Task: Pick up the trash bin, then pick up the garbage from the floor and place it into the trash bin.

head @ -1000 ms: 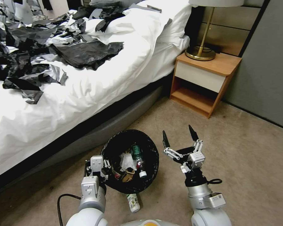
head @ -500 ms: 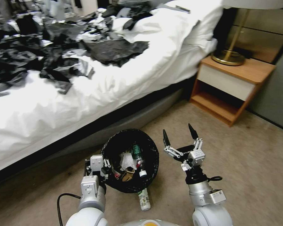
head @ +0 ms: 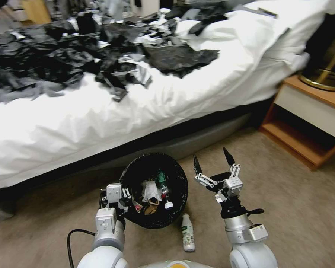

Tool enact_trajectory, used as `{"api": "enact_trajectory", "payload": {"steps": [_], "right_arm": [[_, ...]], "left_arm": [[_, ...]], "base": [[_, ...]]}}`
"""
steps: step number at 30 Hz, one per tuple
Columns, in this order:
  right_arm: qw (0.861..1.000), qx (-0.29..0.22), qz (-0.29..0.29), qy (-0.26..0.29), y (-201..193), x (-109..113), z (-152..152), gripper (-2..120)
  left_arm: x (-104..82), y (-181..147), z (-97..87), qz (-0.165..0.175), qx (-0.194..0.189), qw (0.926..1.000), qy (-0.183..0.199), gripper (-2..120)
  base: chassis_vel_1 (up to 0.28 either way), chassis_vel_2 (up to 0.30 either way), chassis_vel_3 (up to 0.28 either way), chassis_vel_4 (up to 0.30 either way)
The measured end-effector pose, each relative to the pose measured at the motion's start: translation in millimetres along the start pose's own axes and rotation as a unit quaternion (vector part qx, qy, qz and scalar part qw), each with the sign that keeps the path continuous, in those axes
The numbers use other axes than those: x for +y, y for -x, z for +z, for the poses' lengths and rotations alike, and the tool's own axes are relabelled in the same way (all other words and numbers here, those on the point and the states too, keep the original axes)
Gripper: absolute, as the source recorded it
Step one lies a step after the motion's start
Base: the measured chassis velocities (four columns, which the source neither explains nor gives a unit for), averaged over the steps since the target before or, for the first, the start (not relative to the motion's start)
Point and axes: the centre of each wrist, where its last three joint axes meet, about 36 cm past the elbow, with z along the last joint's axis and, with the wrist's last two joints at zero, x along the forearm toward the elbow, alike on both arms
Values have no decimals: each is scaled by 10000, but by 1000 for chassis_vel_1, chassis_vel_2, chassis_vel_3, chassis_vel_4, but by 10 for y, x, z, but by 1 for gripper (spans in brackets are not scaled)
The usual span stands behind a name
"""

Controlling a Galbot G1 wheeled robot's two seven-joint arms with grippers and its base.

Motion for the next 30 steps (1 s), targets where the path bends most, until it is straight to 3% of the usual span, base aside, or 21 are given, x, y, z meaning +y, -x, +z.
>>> {"api": "enact_trajectory", "payload": {"steps": [12,19,30], "right_arm": [[9995,223,146,-157,-76,-89,-15,100],[9978,389,523,-100,-54,-52,-40,100],[9975,407,567,-88,-48,-61,-34,100]], "left_arm": [[-5,-7,5,0,-43,10000,-21,0],[-14,-2,4,14,-55,10000,-24,0],[-16,4,4,12,-59,10000,-27,0]], "base": [[111,113,116,113],[10,10,5,9],[0,0,0,0]]}}
